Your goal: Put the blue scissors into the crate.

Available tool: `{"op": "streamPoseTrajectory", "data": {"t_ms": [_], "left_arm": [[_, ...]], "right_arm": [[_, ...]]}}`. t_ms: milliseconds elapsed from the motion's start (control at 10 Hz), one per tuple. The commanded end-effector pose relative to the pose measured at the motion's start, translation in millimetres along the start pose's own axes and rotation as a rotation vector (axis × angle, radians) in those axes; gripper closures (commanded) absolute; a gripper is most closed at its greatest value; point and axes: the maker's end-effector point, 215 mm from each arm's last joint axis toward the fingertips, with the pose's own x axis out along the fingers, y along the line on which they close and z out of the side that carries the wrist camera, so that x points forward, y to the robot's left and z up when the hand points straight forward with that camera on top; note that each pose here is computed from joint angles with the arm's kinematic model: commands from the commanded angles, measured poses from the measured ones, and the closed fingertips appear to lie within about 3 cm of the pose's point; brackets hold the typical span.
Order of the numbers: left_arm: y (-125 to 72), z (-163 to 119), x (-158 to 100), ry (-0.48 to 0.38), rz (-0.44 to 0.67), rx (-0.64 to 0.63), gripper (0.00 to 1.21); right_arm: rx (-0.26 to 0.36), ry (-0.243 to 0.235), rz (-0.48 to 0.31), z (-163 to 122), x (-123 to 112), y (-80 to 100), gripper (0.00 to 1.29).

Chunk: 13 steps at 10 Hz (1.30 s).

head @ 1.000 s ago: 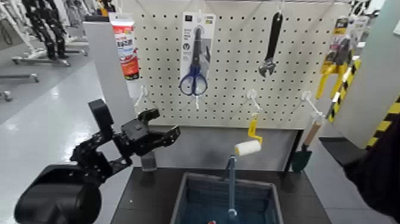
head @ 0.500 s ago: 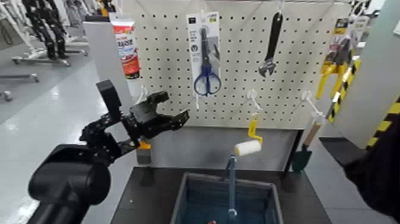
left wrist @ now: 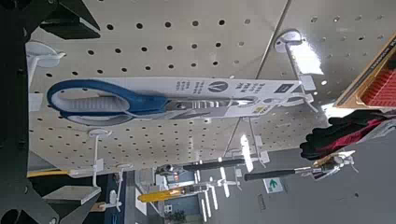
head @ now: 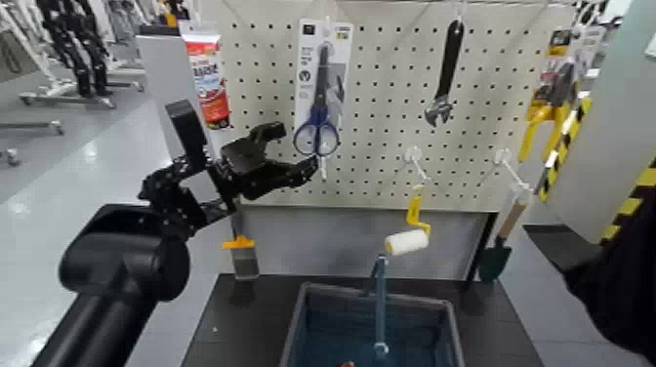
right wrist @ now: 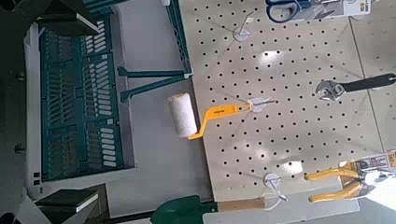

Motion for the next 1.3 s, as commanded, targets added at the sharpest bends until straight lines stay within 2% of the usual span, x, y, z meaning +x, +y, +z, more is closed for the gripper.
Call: {"op": "streamPoseTrajectory", "data": {"t_ms": [100,700,800,900,1000,1100,1300], "left_arm": [[3.5,13,16,0.007,-0.036,0.036,0.12],[6.6,50,46,-0.019,-0.098,0.123,0.13],[6.4,56,49,-0.022,-0.104,0.136,0.17],[4.8,59,52,-0.022,-0.112,0.147,0.42],[3.7,59,53,-0.014,-0.118,0.154,1.01],[4.2,61,54,-0.019,-0.114,0.156,1.15],[6.5,59,53,-0.012,-0.105,0.156,1.15]], "right_arm": [[0.000,-0.001,0.004,0,1,0.9,0.08],[0.010,-0.003,0.013,0,2,4.2,0.08],[0.010,-0.001,0.014,0,2,4.3,0.08],[0.012,-0.001,0.016,-1,2,5.2,0.08],[0.012,-0.002,0.016,0,2,5.2,0.08],[0.012,-0.003,0.017,0,2,4.9,0.08],[0.012,-0.005,0.017,1,2,4.9,0.08]]}}
